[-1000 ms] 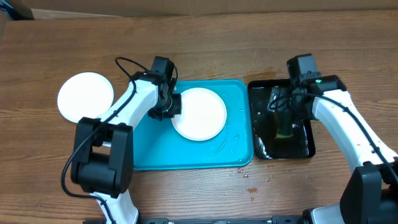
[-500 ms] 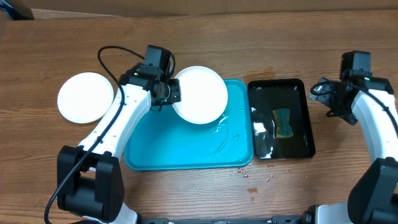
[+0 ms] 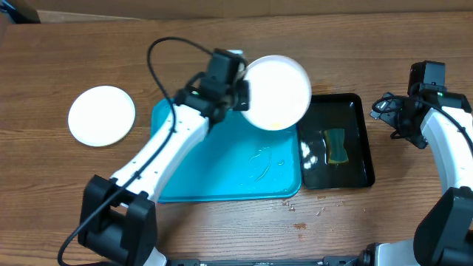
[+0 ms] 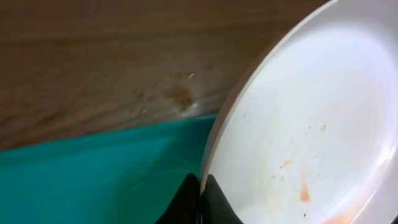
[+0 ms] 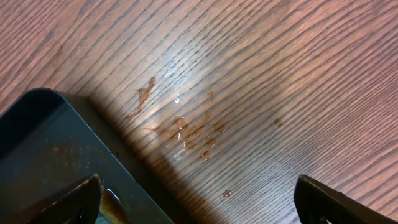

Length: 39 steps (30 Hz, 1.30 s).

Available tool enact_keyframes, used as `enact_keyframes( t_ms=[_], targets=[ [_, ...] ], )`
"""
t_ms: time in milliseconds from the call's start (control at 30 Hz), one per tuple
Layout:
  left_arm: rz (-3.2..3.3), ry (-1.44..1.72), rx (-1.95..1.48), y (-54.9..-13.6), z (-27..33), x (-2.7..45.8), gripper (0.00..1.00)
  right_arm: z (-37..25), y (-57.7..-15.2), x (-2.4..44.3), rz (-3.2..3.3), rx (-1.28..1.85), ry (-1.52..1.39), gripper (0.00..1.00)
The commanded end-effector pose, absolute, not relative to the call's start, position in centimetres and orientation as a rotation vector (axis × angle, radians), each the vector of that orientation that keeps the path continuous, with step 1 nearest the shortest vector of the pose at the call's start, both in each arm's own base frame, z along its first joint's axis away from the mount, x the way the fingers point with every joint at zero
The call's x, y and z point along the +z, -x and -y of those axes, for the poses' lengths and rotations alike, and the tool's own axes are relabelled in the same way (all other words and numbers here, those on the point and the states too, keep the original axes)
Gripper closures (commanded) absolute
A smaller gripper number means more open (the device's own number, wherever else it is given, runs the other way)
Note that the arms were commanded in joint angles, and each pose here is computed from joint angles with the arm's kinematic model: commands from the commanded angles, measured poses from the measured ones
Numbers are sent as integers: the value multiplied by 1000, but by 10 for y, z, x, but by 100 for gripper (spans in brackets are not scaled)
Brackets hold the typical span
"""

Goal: Clean dirty plates on tray and stack at the side
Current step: 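Lift the white plate with the left gripper and tip it over the black tray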

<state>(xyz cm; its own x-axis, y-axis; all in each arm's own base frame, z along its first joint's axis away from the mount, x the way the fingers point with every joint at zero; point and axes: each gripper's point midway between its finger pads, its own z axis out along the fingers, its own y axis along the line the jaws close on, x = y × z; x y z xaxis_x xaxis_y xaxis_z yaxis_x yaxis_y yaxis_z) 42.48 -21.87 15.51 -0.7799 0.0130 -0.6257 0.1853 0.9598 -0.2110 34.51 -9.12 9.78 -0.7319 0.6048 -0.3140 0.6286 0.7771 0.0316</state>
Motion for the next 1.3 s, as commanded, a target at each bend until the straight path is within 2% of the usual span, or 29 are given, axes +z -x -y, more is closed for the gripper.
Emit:
enact_keyframes(
  t_ms=[0, 333, 533, 1000, 1267],
  targets=[
    [-2322, -149, -285, -427, 241, 186, 96, 95, -352, 111, -2615, -113, -954, 0],
    [-2102, -249, -109, -418, 284, 219, 96, 95, -352, 111, -2615, -113, -954, 0],
    [-2022, -304, -8, -416, 290, 233, 96, 95, -352, 111, -2615, -113, -954, 0],
    [-1908, -500, 143, -400, 312, 247, 96, 95, -352, 111, -2614, -113, -954, 0],
    [-1800, -645, 375, -400, 326, 241, 96, 95, -352, 111, -2614, -113, -954, 0]
  ],
)
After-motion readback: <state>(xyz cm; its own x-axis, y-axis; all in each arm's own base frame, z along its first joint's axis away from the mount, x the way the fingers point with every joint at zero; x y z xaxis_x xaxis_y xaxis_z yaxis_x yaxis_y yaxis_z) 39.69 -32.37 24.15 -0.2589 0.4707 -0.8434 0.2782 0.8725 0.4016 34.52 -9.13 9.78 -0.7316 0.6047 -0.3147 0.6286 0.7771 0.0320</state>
